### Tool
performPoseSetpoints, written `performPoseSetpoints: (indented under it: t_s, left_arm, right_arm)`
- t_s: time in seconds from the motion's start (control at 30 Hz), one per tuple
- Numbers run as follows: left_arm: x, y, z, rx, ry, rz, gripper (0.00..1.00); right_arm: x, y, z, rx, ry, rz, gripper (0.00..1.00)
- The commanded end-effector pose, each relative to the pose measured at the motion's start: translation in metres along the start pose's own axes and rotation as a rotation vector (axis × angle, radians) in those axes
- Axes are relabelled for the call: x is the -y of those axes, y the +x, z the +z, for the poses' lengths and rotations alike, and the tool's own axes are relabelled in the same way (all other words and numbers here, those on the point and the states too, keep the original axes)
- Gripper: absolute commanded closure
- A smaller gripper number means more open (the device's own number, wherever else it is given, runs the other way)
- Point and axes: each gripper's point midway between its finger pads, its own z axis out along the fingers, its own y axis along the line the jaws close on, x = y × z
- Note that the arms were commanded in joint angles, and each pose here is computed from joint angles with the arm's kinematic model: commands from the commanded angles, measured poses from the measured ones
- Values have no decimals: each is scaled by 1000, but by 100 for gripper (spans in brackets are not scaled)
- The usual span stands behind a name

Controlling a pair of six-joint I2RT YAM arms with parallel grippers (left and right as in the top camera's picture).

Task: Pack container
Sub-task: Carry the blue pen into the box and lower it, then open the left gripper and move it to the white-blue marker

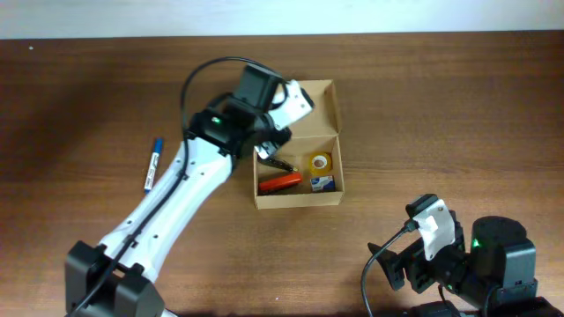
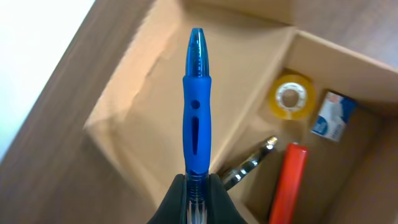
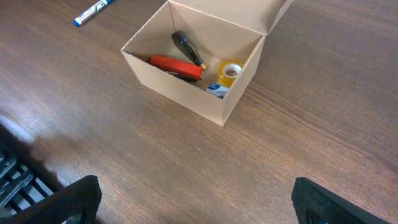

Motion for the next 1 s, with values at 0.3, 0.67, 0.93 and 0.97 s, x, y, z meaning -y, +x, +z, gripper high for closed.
performPoseSetpoints:
  t_s: [0.3, 0.67, 0.93, 0.97]
  left_arm:
    - [77, 7, 51, -44, 250, 397, 98]
    - [91, 33, 78, -125, 324, 460, 98]
    - [84, 43, 85, -183, 290, 469, 75]
    - [84, 43, 85, -184, 290, 468, 67]
  right_arm:
    - [3, 0, 0, 3, 16, 3, 1]
    - [3, 0, 0, 3, 16, 3, 1]
    - [3, 0, 0, 3, 16, 3, 1]
    - [3, 0, 0, 3, 16, 3, 1]
